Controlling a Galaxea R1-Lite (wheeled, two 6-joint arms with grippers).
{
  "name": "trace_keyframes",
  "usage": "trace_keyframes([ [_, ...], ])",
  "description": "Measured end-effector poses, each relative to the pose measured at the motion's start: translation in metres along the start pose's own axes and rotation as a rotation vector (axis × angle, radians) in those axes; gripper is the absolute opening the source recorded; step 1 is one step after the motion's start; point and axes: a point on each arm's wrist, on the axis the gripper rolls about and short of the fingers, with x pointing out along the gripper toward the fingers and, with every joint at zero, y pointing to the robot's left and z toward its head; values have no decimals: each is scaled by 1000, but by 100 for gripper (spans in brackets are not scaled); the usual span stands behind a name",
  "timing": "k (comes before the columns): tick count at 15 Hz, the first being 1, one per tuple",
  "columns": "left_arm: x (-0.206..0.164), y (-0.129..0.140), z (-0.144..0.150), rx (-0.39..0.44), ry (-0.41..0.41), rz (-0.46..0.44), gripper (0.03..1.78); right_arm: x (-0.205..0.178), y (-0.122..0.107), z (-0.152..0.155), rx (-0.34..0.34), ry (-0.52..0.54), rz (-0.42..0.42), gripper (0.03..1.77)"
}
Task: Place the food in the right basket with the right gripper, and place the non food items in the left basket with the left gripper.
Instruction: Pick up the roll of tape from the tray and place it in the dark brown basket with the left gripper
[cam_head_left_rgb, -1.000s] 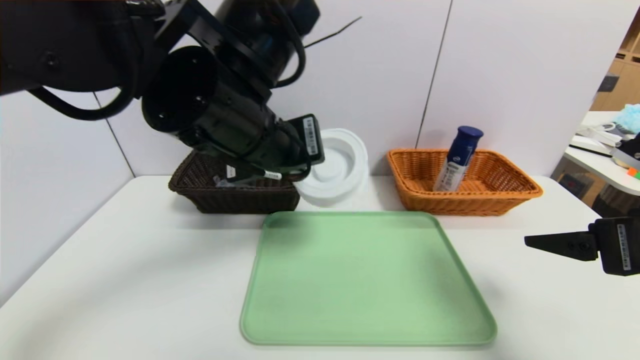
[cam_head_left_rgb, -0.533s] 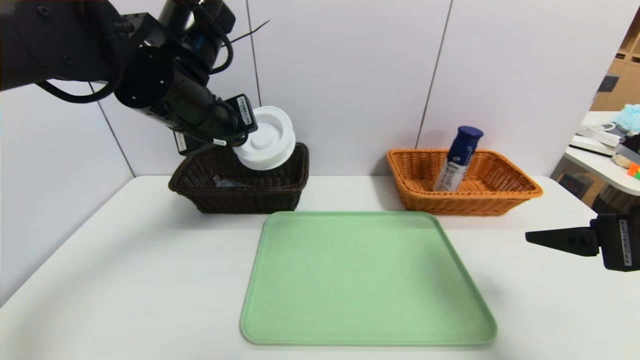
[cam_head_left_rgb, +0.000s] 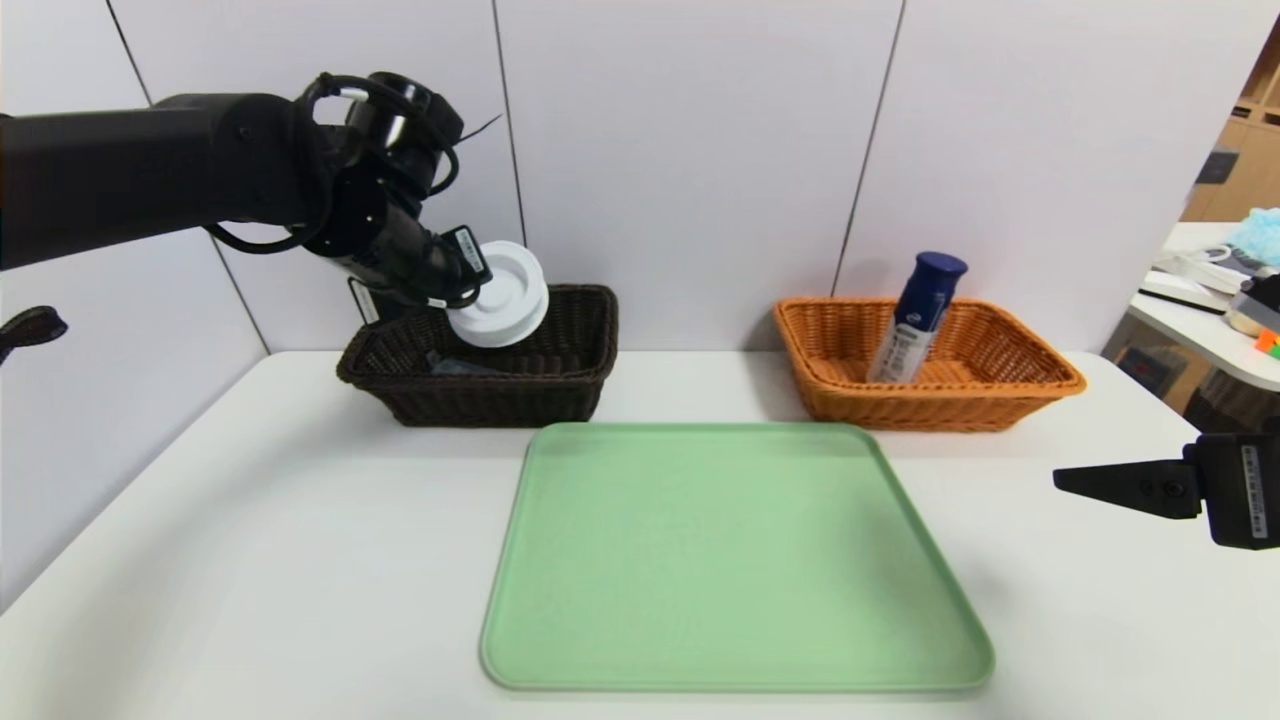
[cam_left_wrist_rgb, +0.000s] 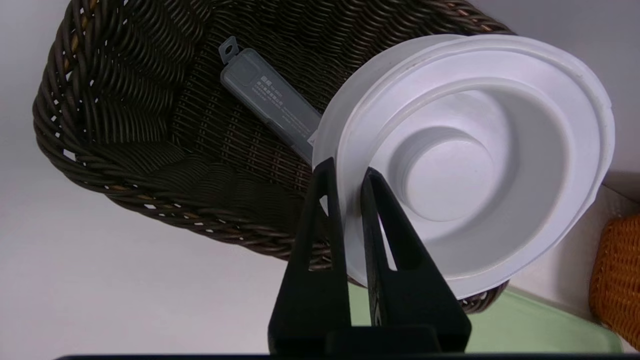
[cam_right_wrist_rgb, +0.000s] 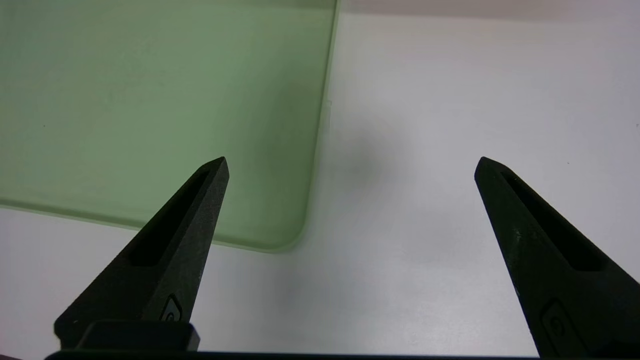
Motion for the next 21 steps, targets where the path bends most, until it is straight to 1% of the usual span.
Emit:
trace_keyframes([
  [4, 30, 9, 2, -58, -2, 38, 17, -4, 0, -4, 0, -6, 0, 170],
  [7, 43, 11, 0, -88, 0, 49, 17, -7, -1, -7, 0, -9, 0, 170],
  [15, 81, 13, -15, -79, 32, 89, 17, -10, 0, -9, 0, -18, 2, 170],
  [21, 90, 15, -19, -77, 43, 100, 17, -6, -1, -14, 0, -1, 3, 170],
])
